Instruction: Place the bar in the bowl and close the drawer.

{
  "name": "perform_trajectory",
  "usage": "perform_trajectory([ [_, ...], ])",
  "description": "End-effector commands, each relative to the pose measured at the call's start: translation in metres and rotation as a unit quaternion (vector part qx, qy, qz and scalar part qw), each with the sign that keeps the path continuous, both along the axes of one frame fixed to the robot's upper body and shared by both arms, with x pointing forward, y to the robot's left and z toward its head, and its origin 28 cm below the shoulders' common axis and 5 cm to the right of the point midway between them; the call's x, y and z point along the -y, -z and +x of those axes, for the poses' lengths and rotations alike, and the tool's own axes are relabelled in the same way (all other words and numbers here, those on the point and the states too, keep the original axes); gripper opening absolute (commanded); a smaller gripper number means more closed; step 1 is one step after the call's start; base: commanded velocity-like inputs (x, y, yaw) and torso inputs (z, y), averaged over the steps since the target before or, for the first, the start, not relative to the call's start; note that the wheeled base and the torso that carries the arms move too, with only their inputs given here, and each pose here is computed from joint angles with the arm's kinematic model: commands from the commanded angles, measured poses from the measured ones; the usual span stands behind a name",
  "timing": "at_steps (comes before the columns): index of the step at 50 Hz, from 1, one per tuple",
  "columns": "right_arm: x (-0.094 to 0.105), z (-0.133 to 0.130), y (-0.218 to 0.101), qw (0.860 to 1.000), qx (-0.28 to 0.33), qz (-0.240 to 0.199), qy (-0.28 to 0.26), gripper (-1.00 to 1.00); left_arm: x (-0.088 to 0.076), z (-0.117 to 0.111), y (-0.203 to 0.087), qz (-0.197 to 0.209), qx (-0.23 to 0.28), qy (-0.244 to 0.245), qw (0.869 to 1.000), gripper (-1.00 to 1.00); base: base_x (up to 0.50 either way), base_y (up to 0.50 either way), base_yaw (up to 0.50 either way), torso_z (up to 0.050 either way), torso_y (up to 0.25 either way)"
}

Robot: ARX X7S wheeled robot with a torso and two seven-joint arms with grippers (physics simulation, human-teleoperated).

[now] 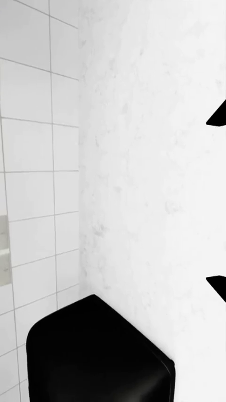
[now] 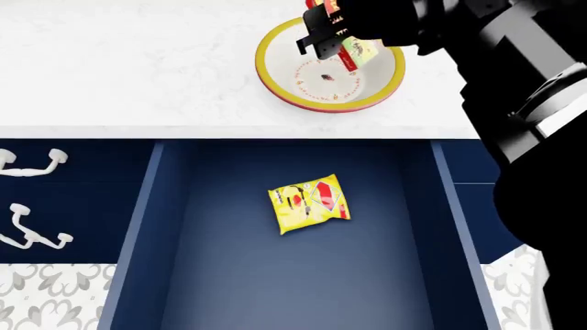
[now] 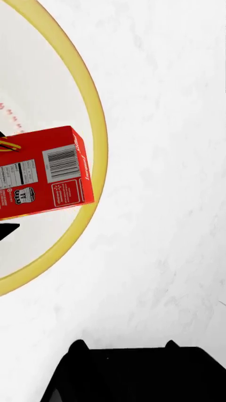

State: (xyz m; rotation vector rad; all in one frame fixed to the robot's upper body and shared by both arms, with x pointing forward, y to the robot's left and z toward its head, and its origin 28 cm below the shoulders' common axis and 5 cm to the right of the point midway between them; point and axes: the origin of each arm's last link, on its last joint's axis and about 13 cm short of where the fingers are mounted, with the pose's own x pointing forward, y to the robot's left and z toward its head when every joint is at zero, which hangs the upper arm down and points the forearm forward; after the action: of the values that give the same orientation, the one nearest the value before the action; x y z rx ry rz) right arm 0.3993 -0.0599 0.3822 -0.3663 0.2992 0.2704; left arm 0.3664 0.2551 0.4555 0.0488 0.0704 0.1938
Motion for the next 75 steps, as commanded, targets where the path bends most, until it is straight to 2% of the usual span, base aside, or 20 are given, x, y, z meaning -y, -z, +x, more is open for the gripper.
perform_trajectory([
  [1,0.000,0.001,-0.001,1.000,0.014,0.000,0.007,-1.00,-0.002,0.001,0.002,0.002,-0.002,-0.003,1.000,1.00,0.00,0.00,0.00,0.000,0.000],
  [2,0.000,0.001,-0.001,1.000,0.015,0.000,0.009,-1.00,-0.002,0.001,0.002,0.002,-0.002,-0.003,1.000,1.00,0.00,0.00,0.00,0.000,0.000],
  [3,0.000,0.001,-0.002,1.000,0.016,0.000,0.010,1.00,-0.002,0.001,0.002,0.001,-0.002,-0.003,1.000,1.00,0.00,0.00,0.00,0.000,0.000],
  [27,0.003,-0.005,-0.020,0.999,0.033,0.000,0.026,1.00,-0.003,0.002,0.003,-0.003,-0.005,-0.003,1.000,1.00,0.00,0.00,0.00,0.000,0.000],
  [37,0.008,-0.015,-0.045,0.999,0.042,0.006,0.024,1.00,-0.002,-0.002,0.004,-0.001,-0.009,0.008,1.000,1.00,0.00,0.00,0.00,0.000,0.000],
  [44,0.018,-0.022,-0.063,0.999,0.042,0.021,0.021,1.00,-0.005,-0.005,0.004,-0.003,-0.010,0.010,1.000,1.00,0.00,0.00,0.00,-0.001,0.235],
  [55,0.033,-0.042,-0.089,0.998,0.047,0.043,0.015,1.00,-0.004,-0.031,0.002,-0.005,-0.006,0.054,0.999,1.00,0.00,0.00,0.00,0.000,0.250],
  [59,0.043,-0.059,-0.084,0.998,0.051,0.047,0.013,1.00,-0.008,-0.045,-0.001,-0.020,0.000,0.075,0.997,1.00,0.00,0.00,0.00,0.000,0.250],
  [70,0.061,-0.103,-0.053,0.998,0.050,0.033,-0.004,1.00,-0.014,-0.088,0.012,-0.017,0.005,0.126,0.992,1.00,0.00,0.00,0.00,0.001,0.250],
  [75,0.068,-0.123,-0.040,0.998,0.052,0.046,-0.004,1.00,-0.018,-0.109,0.022,-0.013,0.009,0.141,0.990,1.00,0.00,0.00,0.00,0.001,0.250],
])
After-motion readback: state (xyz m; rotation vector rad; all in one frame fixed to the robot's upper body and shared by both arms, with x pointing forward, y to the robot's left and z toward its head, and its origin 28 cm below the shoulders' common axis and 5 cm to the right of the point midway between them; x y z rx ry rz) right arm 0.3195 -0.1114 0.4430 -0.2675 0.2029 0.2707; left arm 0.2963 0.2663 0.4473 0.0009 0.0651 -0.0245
